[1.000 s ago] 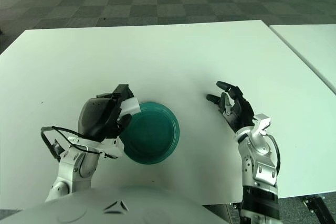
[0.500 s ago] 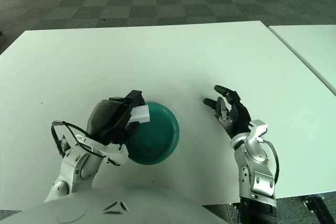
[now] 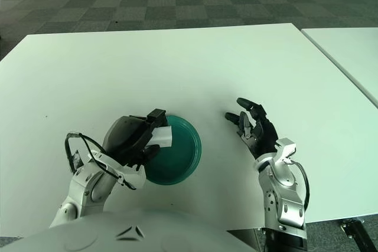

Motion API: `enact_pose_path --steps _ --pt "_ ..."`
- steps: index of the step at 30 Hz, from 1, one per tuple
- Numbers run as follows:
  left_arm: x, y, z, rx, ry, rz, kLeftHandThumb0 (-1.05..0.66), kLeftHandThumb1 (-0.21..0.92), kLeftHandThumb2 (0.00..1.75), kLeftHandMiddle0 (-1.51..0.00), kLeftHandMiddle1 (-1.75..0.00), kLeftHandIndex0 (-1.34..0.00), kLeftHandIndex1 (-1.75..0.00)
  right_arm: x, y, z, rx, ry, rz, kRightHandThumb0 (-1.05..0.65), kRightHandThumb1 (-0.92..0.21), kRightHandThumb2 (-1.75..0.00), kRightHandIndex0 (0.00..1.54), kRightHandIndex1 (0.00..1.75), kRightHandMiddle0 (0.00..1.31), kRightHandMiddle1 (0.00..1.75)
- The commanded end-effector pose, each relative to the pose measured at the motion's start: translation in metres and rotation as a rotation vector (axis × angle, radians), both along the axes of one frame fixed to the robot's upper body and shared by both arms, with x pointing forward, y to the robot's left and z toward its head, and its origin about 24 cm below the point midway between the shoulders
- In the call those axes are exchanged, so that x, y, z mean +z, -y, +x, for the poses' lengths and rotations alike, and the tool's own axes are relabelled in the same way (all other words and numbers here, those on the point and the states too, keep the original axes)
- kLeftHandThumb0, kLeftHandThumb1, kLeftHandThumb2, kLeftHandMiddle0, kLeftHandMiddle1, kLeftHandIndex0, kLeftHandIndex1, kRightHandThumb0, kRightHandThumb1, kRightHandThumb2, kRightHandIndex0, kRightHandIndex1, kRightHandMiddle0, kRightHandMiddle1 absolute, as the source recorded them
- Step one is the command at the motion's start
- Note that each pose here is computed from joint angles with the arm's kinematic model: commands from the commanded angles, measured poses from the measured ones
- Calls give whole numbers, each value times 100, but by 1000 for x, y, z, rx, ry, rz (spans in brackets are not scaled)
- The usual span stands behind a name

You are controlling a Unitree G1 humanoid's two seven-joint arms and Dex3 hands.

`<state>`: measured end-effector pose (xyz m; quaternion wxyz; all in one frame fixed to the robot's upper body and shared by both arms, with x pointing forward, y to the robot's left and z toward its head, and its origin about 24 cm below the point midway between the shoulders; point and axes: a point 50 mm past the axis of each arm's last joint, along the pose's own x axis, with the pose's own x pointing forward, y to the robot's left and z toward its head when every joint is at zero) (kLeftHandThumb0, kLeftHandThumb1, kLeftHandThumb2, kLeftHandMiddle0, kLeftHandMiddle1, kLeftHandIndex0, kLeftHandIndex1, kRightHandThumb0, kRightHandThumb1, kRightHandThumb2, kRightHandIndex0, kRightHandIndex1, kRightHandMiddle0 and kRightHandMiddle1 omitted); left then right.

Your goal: Put the charger into the plate.

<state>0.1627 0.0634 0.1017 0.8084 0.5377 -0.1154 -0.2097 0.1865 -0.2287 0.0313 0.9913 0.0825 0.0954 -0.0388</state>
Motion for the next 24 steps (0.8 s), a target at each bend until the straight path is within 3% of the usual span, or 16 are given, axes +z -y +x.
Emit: enact_pose_path --steps 1,4,8,10,11,12,13,14,15,17,19,22,24 --pt "2 6 -7 -24 -31 -52 -47 34 128 -108 -175 -59 -175 -8 -3 -5 -2 -52 11 -60 -82 -63 24 77 0 98" --pt "2 7 -6 -19 -33 -46 -46 37 125 -107 -175 -57 -175 -8 -4 -5 -3 -52 11 -60 -82 -62 24 77 0 98" --pt "1 7 -5 -14 -43 -29 -42 55 101 -97 -175 -44 -175 -8 -5 -6 -2 -52 11 -60 -82 -62 24 77 0 98" --pt "-1 7 -4 -12 -70 3 -40 70 80 -78 -175 -35 -173 -8 -6 -6 -3 -53 11 -60 -82 -62 24 77 0 98" --pt "-2 7 -3 -12 -86 23 -59 78 76 -61 -172 -27 -161 -8 -6 -6 -3 -53 11 -60 -82 -62 24 77 0 98" --pt "-4 7 -3 -16 -102 51 -67 81 74 -54 -172 -24 -156 -8 -6 -6 -3 -53 11 -60 -82 -62 24 77 0 98" --pt "-4 7 -3 -20 -112 69 -80 85 77 -38 -151 -16 -139 -8 -6 -6 -3 -53 11 -60 -82 -62 24 77 0 98" --pt "-5 7 -2 -27 -119 89 -85 86 78 -32 -143 -12 -132 -8 -6 -6 -3 -53 11 -60 -82 -62 24 77 0 98" --pt "-5 7 -2 -31 -123 102 -92 88 81 -25 -121 -8 -116 -8 -7 -6 -3 -53 11 -60 -82 -62 24 77 0 98" --pt "-5 7 -2 -56 -132 151 -98 90 85 -19 -93 -4 -97 -8 -7 -6 -3 -53 11 -60 -82 -62 24 77 0 98" --pt "-6 7 -2 -78 -137 183 -102 91 89 -16 -48 -2 -68 -8 -7 -6 -3 -53 11 -60 -82 -62 24 77 0 98" --pt "-5 7 -3 -94 -140 178 -104 92 93 -9 -19 0 -40 -8 -7 -6 -3 -53 11 -60 -82 -62 24 77 0 98" --pt "-4 6 -3 -96 -141 174 -104 92 94 -7 -11 0 -31 -7 -7 -6 -3 -52 11 -60 -82 -62 24 77 0 98"
